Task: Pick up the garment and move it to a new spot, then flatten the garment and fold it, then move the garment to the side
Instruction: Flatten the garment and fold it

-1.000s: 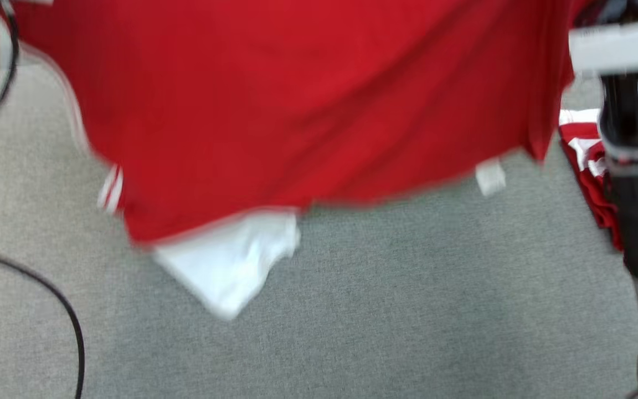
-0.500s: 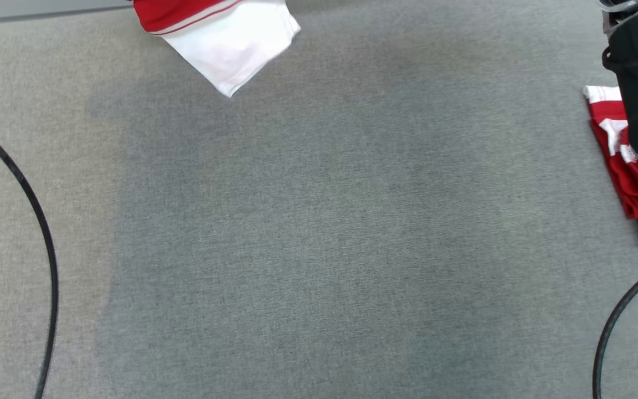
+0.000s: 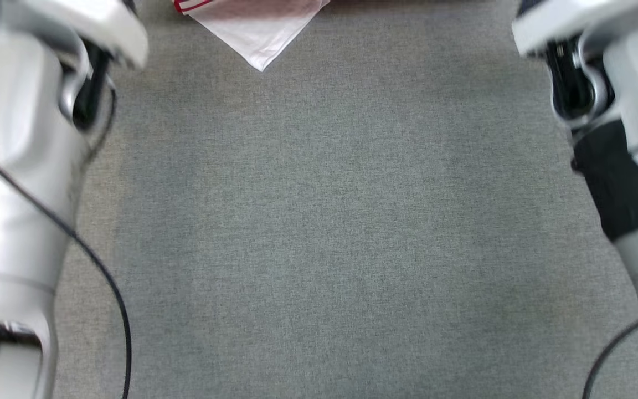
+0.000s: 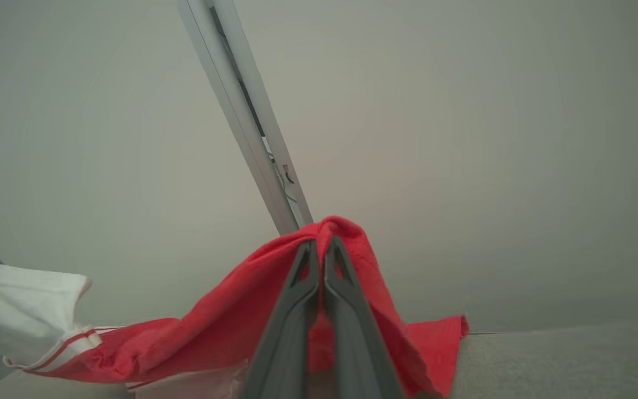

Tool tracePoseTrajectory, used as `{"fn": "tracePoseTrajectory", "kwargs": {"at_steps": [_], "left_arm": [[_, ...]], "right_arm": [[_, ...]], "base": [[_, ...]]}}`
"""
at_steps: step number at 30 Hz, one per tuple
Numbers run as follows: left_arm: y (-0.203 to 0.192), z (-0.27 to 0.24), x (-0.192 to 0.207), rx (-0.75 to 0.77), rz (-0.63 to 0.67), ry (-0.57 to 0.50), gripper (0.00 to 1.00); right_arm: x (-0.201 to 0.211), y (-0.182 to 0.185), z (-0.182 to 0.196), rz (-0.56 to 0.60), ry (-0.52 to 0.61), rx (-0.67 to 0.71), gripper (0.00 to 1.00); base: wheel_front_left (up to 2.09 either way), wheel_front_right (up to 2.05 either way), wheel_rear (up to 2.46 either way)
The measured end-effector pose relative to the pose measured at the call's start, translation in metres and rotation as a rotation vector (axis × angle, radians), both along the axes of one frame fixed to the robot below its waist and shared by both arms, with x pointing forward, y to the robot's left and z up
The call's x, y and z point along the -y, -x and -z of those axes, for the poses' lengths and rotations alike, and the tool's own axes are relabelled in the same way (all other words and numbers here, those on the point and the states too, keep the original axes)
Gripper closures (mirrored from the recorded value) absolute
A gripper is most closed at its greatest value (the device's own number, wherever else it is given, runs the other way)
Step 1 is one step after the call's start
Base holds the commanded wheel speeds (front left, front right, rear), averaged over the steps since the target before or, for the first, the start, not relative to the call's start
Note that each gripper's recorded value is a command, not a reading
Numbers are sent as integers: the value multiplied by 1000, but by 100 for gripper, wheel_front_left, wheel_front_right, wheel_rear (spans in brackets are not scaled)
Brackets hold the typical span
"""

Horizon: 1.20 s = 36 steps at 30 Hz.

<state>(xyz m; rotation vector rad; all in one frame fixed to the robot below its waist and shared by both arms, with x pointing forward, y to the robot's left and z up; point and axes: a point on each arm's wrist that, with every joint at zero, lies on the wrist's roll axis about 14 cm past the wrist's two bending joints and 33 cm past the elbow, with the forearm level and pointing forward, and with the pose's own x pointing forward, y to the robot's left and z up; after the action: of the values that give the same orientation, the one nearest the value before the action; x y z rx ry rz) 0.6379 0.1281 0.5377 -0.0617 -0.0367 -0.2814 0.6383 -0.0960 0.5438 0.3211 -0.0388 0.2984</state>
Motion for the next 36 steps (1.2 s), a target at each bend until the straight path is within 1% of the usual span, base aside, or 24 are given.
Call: {"fn": "tracePoseTrajectory", "kwargs": {"at_steps": [4,8,11,12,16,17,20,23,27,32,36], "left_arm": [[32,34,-1,-33,17,43,100],[75,54,-4,-45,16,63,100],[117,66,-5,-66,8,70,100],[145,72,-11,-96,-14,61,100],[192,70,-17,-164,-51,72,100],[192,70,-17,-164,-51,72,100],[223,64,-19,-233,-73,85,100],[250,51,-20,-270,-81,92,100],[275,23,-20,-258,-70,101,100],[304,6,-20,-277,-48,91,100],[322,-1,-18,-302,-22,77,100]], "right_arm": [[16,28,37,13,-60,-57,100],[20,70,71,13,-99,-122,100],[24,106,92,15,-114,-177,100],[28,129,100,28,-132,-202,100],[38,170,111,55,-135,-238,100],[38,170,111,55,-135,-238,100],[45,199,118,66,-118,-264,100],[51,220,119,71,-82,-278,100],[56,243,118,71,-57,-305,100],[57,268,112,52,-25,-346,100],[61,288,111,47,5,-414,100]], "base": [[0,0,0],[0,0,0],[0,0,0],[0,0,0],[0,0,0],[0,0,0],[0,0,0],[0,0,0],[0,0,0],[0,0,0],[0,0,0]]}}
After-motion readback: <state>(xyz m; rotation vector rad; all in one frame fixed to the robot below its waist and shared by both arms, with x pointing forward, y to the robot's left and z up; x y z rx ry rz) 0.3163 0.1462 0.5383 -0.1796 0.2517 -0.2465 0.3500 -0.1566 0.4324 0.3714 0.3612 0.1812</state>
